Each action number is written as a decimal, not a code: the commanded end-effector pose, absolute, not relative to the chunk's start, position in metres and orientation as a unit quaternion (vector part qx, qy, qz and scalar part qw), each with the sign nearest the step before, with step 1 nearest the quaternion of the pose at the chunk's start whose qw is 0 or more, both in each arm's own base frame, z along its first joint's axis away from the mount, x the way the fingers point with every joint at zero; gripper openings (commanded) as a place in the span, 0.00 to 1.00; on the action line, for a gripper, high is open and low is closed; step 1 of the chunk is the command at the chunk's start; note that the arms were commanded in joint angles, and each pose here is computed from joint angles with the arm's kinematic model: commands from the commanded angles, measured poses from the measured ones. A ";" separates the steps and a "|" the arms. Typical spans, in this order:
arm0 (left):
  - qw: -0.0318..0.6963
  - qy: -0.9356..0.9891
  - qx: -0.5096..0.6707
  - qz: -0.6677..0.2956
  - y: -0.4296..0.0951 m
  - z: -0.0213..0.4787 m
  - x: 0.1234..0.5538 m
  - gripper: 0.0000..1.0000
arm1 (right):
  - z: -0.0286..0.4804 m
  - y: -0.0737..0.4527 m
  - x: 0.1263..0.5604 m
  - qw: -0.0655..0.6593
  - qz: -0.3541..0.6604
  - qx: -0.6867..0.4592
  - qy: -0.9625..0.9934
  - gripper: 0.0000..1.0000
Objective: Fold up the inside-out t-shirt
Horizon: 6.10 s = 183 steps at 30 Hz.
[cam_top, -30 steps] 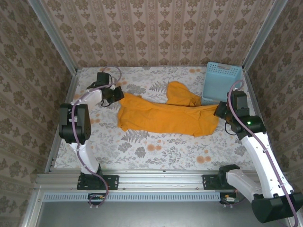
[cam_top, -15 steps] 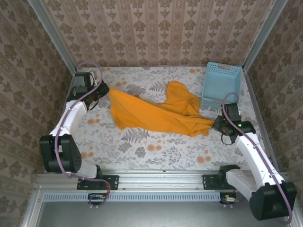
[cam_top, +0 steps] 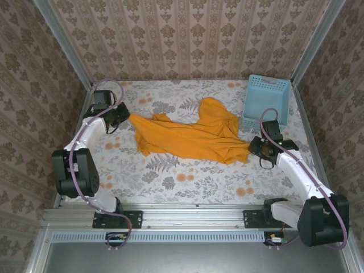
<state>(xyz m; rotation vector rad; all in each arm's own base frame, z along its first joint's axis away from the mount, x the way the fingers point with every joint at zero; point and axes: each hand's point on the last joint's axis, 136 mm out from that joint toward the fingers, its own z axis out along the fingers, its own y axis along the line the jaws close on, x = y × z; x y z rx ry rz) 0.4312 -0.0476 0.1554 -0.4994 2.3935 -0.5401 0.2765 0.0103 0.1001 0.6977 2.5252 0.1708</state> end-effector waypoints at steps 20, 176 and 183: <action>0.327 0.905 -0.185 -0.200 -0.046 0.173 0.440 0.00 | 0.125 0.002 0.269 0.265 0.033 0.248 0.931 0.00; 0.230 0.842 0.249 -0.420 -0.391 0.071 0.222 0.19 | 0.056 0.190 0.264 0.284 0.233 0.060 0.928 0.29; 0.238 0.871 0.212 -0.373 -0.360 0.058 0.233 0.26 | 0.047 0.207 0.273 0.275 0.243 0.041 0.929 0.29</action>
